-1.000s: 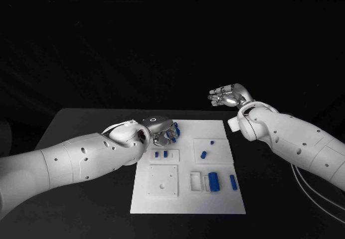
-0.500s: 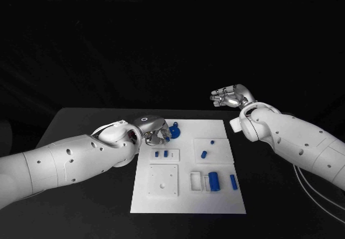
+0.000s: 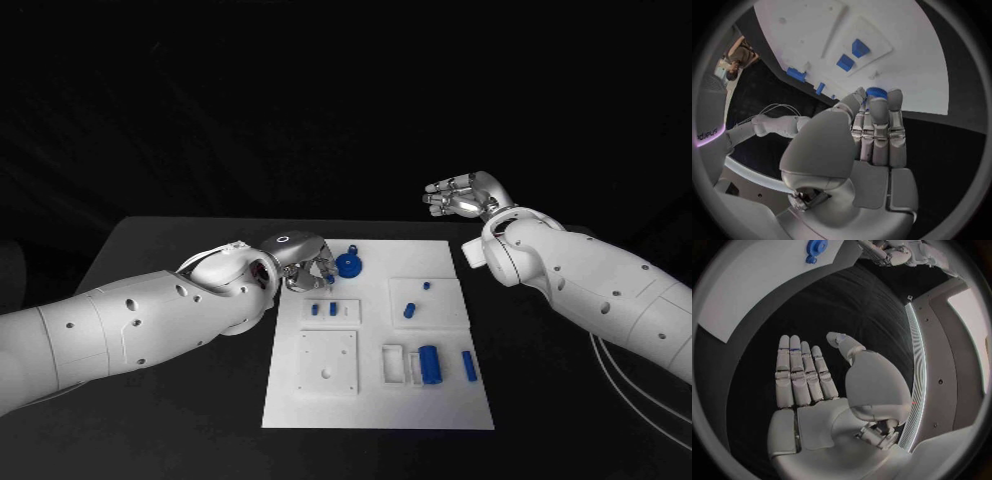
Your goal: Assemble the parts on the task board
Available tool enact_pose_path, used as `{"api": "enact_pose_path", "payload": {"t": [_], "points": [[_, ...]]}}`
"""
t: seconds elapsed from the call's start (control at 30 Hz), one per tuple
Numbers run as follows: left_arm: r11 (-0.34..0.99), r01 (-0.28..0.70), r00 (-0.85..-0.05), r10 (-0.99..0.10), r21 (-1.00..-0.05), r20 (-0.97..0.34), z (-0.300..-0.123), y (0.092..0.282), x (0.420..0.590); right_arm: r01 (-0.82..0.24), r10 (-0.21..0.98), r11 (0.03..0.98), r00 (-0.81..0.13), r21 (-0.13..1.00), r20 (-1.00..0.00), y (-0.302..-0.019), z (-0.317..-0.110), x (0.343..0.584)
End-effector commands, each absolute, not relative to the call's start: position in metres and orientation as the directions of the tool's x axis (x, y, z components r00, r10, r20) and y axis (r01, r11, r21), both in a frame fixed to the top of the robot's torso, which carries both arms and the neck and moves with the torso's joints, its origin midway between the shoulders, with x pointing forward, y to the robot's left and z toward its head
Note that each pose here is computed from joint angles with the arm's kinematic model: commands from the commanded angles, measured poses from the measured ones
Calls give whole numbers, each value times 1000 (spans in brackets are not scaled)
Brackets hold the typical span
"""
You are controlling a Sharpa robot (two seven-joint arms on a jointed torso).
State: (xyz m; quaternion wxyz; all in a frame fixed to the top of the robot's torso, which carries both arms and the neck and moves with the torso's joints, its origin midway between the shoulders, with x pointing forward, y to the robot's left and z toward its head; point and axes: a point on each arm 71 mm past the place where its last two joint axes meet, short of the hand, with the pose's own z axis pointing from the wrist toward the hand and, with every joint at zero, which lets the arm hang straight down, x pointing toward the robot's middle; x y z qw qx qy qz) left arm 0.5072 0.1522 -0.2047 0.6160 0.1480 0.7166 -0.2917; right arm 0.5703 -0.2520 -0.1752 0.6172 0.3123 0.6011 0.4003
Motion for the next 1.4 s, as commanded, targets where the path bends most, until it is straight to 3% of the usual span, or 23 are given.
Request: {"api": "enact_pose_path", "payload": {"t": [0.03,1.4], "points": [[790,565,-203,-147,-238,-968,-205,153,508,-128,868,485,-52,865,-494,-250,-175,570],[794,572,-229,-86,-205,-970,-223,150,512,-132,869,482,-56,866,-492,-247,-175,570]]}}
